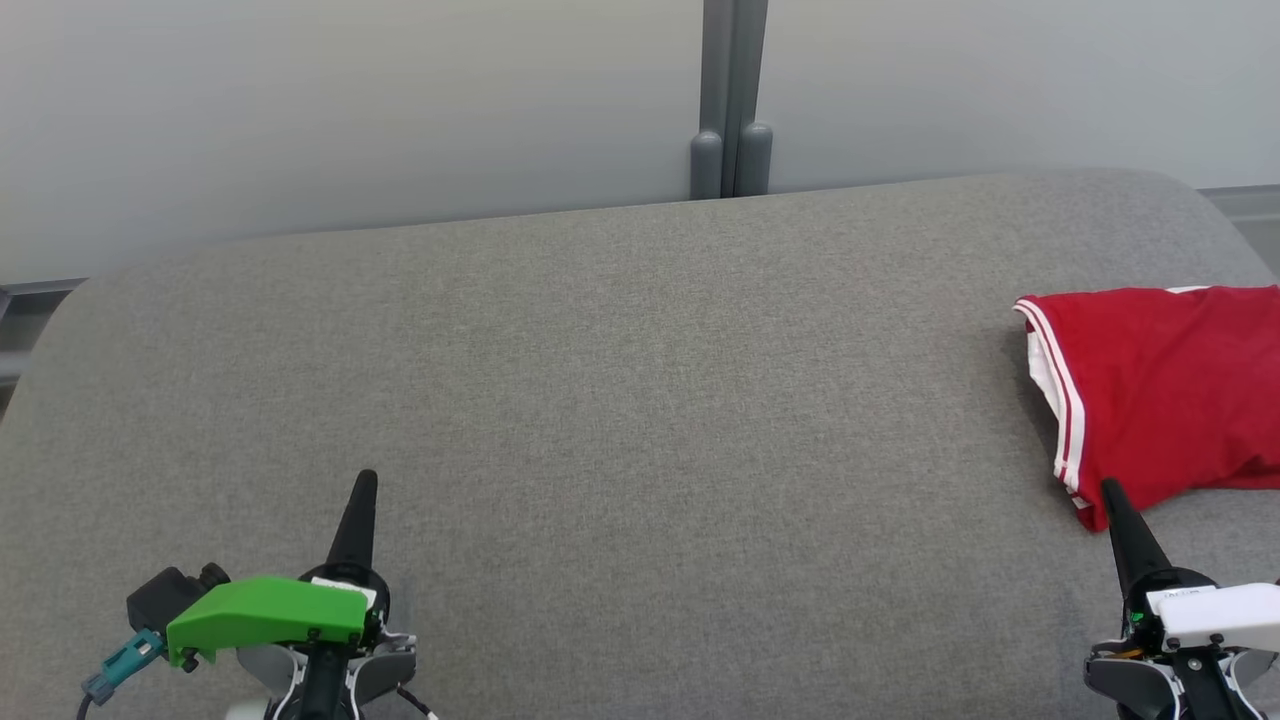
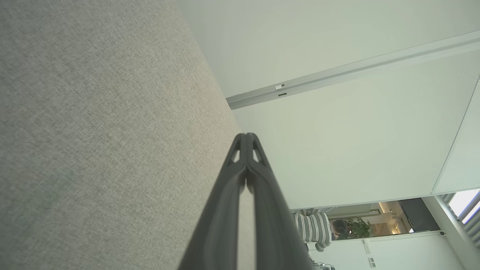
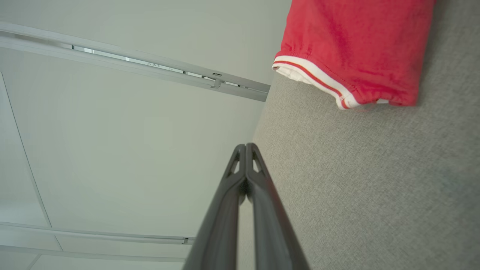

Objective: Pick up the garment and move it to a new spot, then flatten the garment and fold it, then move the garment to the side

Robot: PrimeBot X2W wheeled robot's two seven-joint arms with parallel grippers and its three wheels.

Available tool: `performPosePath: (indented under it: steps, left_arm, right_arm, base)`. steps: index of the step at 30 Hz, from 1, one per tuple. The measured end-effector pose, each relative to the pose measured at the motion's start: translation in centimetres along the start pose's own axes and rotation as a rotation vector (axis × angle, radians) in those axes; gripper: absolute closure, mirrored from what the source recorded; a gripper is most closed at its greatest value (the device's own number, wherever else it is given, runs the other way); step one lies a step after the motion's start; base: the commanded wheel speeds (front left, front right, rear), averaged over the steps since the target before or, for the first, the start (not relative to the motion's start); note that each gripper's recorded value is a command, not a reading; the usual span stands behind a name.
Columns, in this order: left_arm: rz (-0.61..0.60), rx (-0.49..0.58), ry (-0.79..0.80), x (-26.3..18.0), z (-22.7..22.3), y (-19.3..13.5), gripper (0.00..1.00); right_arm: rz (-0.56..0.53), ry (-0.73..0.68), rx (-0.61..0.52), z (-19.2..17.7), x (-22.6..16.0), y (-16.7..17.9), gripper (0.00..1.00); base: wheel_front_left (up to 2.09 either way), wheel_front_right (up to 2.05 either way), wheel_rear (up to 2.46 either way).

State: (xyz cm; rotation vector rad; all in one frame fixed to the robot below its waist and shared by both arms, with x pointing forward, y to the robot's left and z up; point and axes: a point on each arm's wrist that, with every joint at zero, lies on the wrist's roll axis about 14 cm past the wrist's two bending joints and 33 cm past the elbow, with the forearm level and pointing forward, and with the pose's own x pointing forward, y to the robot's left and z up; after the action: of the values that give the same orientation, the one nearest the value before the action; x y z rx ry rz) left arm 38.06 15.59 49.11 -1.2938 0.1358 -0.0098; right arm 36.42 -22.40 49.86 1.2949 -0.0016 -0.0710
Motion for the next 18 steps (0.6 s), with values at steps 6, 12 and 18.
performPosePath:
  steps: [6,12,18]
  left_arm:
    - [-0.013,-0.049,-0.002,0.22,0.11,-0.26,1.00]
    - [-0.025,-0.092,-0.003,0.37,0.19,-0.43,1.00]
    - [-0.038,-0.134,-0.004,0.57,0.22,-0.68,1.00]
  right_arm:
    - [0.002,-0.004,0.048,0.30,-0.02,-0.05,1.00]
    - [0.005,-0.011,0.094,0.64,-0.04,-0.08,1.00]
    - [0.012,-0.017,0.139,0.96,-0.02,-0.02,1.00]
  base:
    - [0.00,0.00,0.00]
    - [0.00,0.00,0.00]
    - [0.00,0.00,0.00]
